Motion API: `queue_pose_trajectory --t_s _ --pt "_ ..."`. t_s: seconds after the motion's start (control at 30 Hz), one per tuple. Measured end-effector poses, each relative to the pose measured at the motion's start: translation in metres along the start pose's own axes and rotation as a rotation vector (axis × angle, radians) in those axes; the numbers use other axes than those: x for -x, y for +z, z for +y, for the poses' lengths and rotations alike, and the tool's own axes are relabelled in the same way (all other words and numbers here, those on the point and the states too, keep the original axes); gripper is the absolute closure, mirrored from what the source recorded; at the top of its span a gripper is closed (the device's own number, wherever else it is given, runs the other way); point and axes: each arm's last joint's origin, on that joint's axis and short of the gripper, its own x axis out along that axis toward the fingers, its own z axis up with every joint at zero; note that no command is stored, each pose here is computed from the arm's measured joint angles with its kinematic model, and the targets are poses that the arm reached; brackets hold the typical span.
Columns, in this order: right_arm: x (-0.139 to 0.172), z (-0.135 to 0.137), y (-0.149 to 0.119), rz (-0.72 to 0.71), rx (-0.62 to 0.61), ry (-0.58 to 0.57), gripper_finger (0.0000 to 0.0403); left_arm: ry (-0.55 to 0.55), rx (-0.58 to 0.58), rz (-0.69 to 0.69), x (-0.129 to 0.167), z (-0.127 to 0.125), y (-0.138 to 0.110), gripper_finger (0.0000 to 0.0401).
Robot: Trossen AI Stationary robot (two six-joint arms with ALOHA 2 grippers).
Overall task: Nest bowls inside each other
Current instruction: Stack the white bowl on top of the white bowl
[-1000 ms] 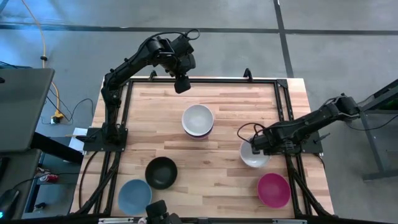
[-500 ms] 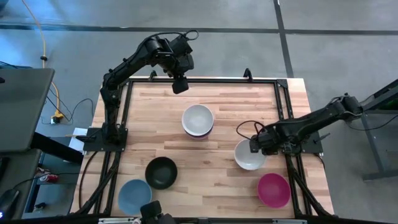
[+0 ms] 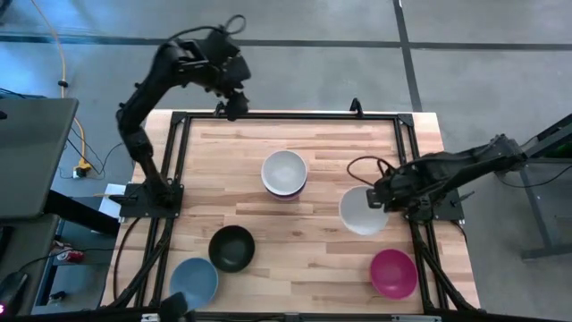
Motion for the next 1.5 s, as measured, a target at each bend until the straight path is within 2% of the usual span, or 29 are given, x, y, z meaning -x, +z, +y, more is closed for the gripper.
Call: queue_pose_trajectory --t_s 0.27,0.47,0.73,0.97,1.13,1.3,1.5 --pt "0.058 0.01 0.009 -0.088 -0.011 0.063 0.0403 0.03 0.023 -0.113 0.049 -0.003 -0.02 0.0183" --pt "0.079 0.039 0.03 -0.139 0.075 0.059 0.0403 -0.014 0.006 -0.129 0.06 -0.01 -0.032 0.0183" --pt "0.084 0.095 0.069 -0.196 0.252 0.045 0.0403 -0.203 0.012 -0.061 0.028 -0.015 -0.063 0.0183" --pt "0.084 0.148 0.099 -0.24 0.416 0.074 0.0403 -0.332 0.083 -0.092 -0.006 -0.022 -0.11 0.0183" --pt "0.075 0.183 0.112 -0.258 0.532 0.082 0.0403 -0.389 0.153 -0.143 -0.02 -0.032 -0.144 0.0183" --pt "0.056 0.206 0.122 -0.234 0.598 0.051 0.0403 -0.476 0.186 -0.189 -0.025 -0.049 -0.176 0.0183" --pt "0.036 0.223 0.13 -0.215 0.612 0.066 0.0403 -0.5 0.246 -0.102 -0.038 -0.065 -0.204 0.0183"
